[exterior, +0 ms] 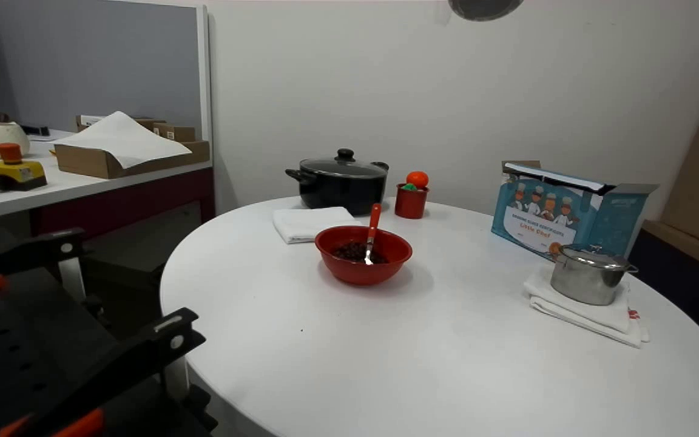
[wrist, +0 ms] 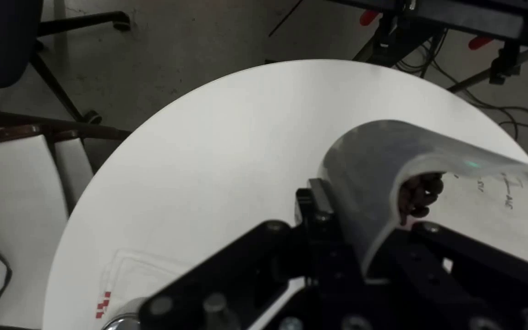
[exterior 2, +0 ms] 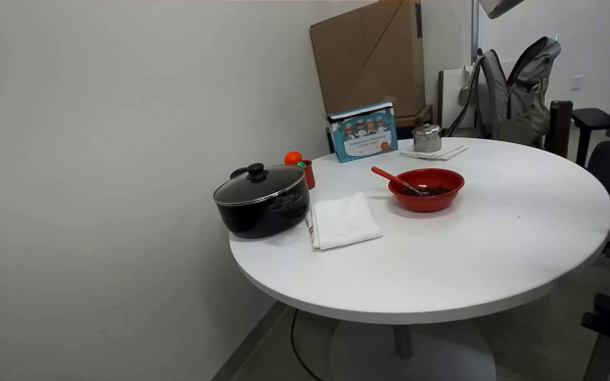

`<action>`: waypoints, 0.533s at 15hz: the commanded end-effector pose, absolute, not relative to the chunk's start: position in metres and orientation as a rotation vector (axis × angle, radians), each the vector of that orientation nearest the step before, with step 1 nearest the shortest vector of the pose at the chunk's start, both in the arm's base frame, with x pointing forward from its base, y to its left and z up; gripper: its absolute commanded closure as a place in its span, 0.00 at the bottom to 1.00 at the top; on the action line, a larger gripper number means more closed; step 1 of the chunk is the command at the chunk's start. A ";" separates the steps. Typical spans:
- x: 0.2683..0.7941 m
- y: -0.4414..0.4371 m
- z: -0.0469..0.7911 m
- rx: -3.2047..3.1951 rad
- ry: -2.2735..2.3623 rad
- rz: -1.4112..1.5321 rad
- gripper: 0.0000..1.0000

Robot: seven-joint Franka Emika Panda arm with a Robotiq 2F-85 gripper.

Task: Pick up the clear jug and move it to the left side of the table

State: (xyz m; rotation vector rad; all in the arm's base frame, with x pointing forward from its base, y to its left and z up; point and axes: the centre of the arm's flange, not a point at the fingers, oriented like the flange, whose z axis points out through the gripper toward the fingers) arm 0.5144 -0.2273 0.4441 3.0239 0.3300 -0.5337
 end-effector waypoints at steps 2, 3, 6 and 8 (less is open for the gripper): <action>0.462 -0.172 0.445 2.946 0.698 -0.524 0.93; 0.454 -0.157 0.444 2.926 0.769 -0.527 0.93; 0.429 -0.111 0.437 2.836 0.971 -0.547 0.93; 0.411 -0.087 0.433 2.768 1.104 -0.560 0.93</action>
